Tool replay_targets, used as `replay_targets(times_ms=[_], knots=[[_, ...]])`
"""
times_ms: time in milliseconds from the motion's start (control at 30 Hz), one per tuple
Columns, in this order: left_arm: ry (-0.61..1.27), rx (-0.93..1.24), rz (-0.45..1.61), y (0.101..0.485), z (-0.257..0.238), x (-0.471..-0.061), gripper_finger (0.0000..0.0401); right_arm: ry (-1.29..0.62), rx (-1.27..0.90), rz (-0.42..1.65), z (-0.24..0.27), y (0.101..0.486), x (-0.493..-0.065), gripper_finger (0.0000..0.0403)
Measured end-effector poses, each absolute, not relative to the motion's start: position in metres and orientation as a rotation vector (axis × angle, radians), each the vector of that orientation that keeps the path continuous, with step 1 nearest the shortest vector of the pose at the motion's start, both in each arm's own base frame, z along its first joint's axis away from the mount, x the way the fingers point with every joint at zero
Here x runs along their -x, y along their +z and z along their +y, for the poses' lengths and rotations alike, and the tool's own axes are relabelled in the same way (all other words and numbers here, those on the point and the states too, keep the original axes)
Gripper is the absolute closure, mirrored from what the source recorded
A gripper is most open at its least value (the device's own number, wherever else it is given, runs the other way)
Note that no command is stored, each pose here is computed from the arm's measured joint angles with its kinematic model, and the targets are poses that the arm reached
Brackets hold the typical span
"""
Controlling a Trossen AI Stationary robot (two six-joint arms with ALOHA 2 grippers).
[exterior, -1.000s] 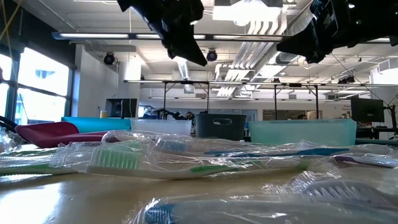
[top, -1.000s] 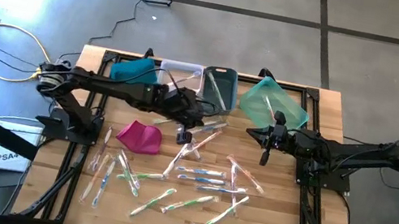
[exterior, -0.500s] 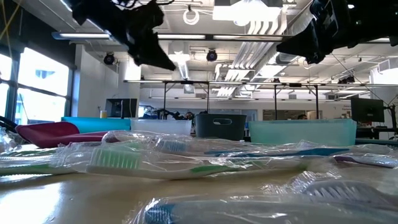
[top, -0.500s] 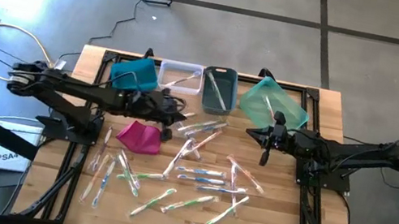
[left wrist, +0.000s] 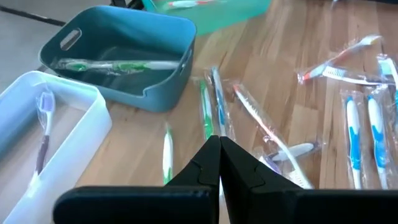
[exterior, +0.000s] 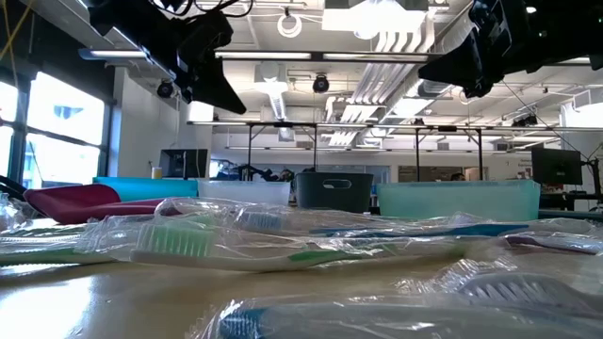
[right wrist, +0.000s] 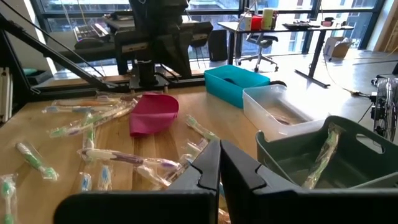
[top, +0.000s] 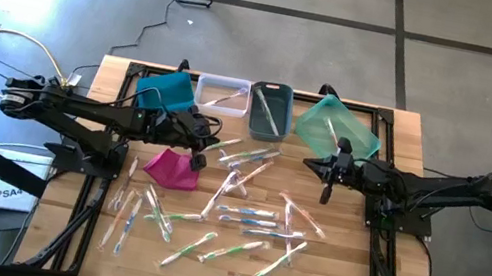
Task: Pick & Place Toothbrushes
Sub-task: Put the green toothbrush into the dark blue bin
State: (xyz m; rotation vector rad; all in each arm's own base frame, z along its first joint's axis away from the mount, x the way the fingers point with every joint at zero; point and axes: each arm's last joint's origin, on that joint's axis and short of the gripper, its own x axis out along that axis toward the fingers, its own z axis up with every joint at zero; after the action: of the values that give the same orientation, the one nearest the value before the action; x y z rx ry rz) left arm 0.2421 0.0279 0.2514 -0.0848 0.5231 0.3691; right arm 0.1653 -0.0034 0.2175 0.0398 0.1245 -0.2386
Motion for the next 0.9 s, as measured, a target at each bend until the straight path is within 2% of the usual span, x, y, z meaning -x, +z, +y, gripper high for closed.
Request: replay_targets(times_ms=[900], knots=[[0.320,0.046,0.532,0.2515,0.0270,-0.2425,0.0401,-0.238,-0.040,0.125,-0.0034,0.2175,-0.1653,0.0398]])
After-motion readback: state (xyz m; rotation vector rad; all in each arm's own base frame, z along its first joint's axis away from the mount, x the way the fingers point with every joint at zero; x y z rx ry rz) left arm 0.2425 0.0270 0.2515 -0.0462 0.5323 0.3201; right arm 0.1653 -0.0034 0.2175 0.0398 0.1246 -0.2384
